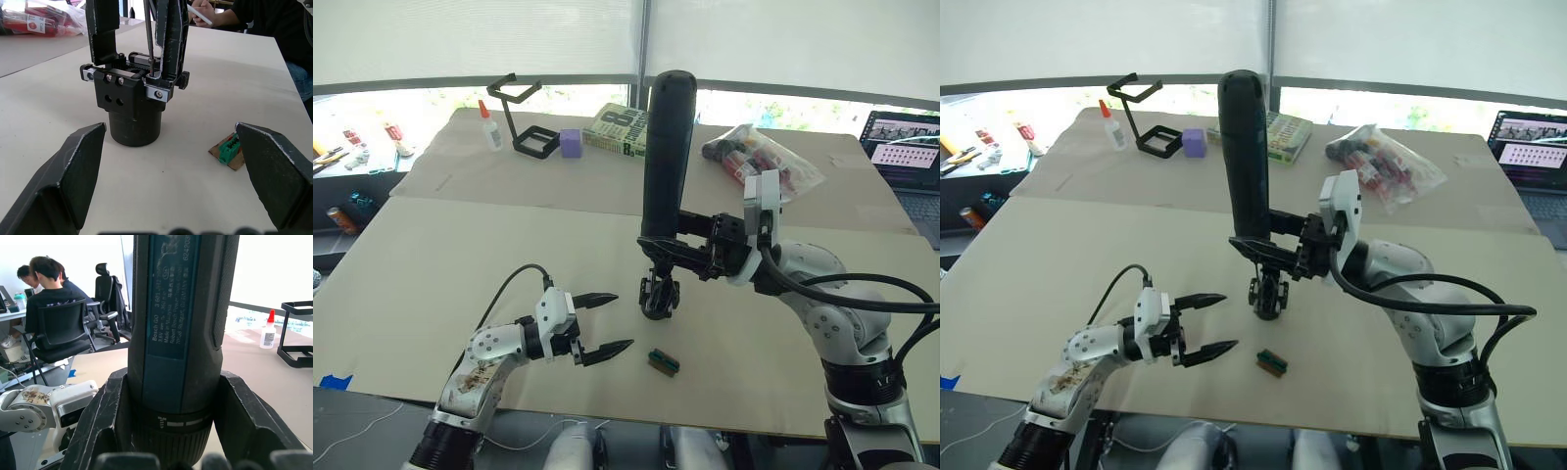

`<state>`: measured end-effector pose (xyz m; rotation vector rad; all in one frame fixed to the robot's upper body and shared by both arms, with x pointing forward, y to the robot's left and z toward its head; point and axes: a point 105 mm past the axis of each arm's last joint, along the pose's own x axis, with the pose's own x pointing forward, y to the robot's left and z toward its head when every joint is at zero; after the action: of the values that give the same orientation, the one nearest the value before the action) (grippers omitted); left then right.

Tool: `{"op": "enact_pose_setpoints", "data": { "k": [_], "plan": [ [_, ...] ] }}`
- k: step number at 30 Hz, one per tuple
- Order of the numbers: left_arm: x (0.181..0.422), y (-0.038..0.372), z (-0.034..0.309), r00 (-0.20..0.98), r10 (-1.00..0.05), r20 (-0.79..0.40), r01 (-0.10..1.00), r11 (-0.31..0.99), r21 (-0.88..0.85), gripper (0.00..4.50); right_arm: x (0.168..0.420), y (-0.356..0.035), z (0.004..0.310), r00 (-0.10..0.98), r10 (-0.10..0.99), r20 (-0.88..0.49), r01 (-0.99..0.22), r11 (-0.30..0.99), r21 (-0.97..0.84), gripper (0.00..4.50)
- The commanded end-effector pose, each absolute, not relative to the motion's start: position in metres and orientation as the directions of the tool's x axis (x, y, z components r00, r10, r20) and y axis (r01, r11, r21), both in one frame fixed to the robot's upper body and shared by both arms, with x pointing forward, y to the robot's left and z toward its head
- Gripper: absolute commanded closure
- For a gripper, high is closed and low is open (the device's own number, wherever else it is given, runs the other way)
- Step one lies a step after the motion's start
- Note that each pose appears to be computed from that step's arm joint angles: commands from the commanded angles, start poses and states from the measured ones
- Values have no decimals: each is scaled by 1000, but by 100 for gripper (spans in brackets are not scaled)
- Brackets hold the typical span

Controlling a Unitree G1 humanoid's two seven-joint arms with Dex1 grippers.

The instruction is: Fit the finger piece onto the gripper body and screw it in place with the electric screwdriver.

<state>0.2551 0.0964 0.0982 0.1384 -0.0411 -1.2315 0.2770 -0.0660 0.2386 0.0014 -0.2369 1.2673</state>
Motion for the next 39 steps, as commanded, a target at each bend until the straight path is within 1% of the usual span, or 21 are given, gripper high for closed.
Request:
{"op": "enact_pose_setpoints", "data": {
  "k": [1, 9, 18, 24, 28, 31, 36, 39],
  "plan": [
    [254, 95, 101, 329, -944, -29, 936, 321, 144, 0, 269, -64, 250, 244, 948, 204, -943, 281, -178, 257],
    [256, 94, 103, 330, -943, -27, 935, 323, 148, 0, 270, -64, 243, 247, 955, 165, -938, 278, -205, 257],
    [260, 90, 105, 345, -938, -25, 928, 337, 157, 0, 269, -65, 242, 247, 956, 160, -937, 278, -212, 257],
    [271, 83, 98, 379, -923, -64, 912, 361, 193, 0, 268, -65, 244, 243, 956, 163, -937, 275, -216, 257],
    [274, 77, 90, 370, -925, -81, 918, 351, 184, 0, 268, -66, 245, 241, 956, 166, -936, 275, -220, 257],
    [283, 68, 80, 365, -924, -112, 923, 344, 172, 0, 268, -66, 244, 238, 958, 162, -937, 270, -221, 257],
    [291, 62, 83, 361, -929, -81, 923, 343, 176, 0, 267, -66, 244, 240, 957, 162, -936, 272, -224, 257],
    [293, 56, 83, 334, -940, -73, 930, 316, 185, 0, 266, -66, 245, 247, 955, 163, -933, 280, -227, 257]
  ]
}}
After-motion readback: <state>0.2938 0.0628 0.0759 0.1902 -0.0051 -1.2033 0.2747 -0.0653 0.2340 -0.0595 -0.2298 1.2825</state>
